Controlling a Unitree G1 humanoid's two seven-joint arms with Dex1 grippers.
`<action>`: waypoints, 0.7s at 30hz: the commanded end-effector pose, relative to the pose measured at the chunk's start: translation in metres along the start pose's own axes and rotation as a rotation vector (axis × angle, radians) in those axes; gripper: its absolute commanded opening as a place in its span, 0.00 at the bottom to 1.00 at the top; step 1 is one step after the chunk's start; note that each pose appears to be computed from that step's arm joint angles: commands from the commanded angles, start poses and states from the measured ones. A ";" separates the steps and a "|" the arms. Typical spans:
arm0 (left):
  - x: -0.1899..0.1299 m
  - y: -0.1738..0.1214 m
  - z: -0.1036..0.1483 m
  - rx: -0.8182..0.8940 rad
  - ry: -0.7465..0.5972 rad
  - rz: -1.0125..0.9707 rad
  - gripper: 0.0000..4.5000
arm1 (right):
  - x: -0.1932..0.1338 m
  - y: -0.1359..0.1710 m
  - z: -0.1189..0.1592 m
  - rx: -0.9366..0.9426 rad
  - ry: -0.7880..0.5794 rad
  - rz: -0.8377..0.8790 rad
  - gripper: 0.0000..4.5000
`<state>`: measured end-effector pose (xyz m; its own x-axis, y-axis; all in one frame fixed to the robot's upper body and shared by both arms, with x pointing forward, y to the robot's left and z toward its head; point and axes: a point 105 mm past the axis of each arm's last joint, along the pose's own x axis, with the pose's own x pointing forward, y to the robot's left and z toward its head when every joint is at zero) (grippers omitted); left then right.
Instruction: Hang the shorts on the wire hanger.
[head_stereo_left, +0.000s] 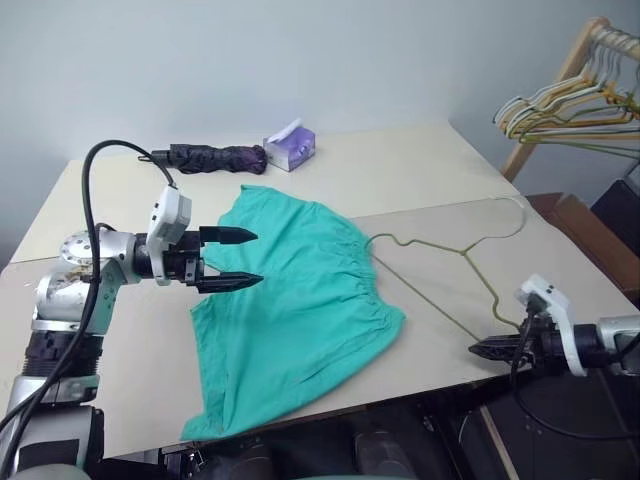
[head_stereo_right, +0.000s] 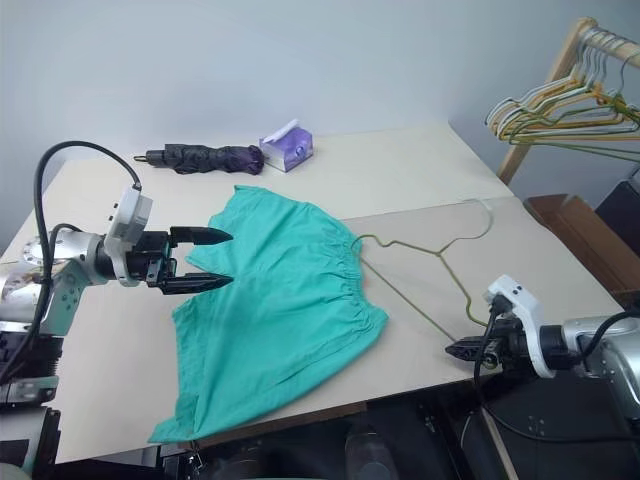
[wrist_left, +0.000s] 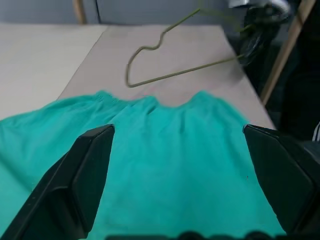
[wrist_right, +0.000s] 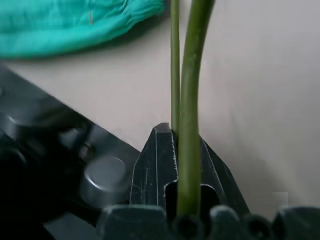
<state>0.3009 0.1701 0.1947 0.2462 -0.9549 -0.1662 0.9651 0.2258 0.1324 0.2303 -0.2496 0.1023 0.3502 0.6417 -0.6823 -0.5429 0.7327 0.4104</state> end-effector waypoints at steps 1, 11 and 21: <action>0.004 -0.001 0.020 0.038 -0.054 0.009 0.99 | 0.002 0.000 0.004 0.120 -0.007 0.022 0.00; 0.011 -0.016 0.030 0.025 -0.066 -0.093 0.99 | 0.019 -0.010 0.010 0.324 -0.037 0.069 0.00; 0.010 -0.016 0.028 0.035 -0.053 -0.085 0.99 | 0.002 0.014 0.011 0.374 -0.026 0.268 0.00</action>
<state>0.2880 0.1524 0.2090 0.1625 -0.9793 -0.1203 0.9827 0.1497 0.1087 0.2339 -0.2429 0.0989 0.2807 0.7741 -0.5674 -0.2555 0.6301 0.7333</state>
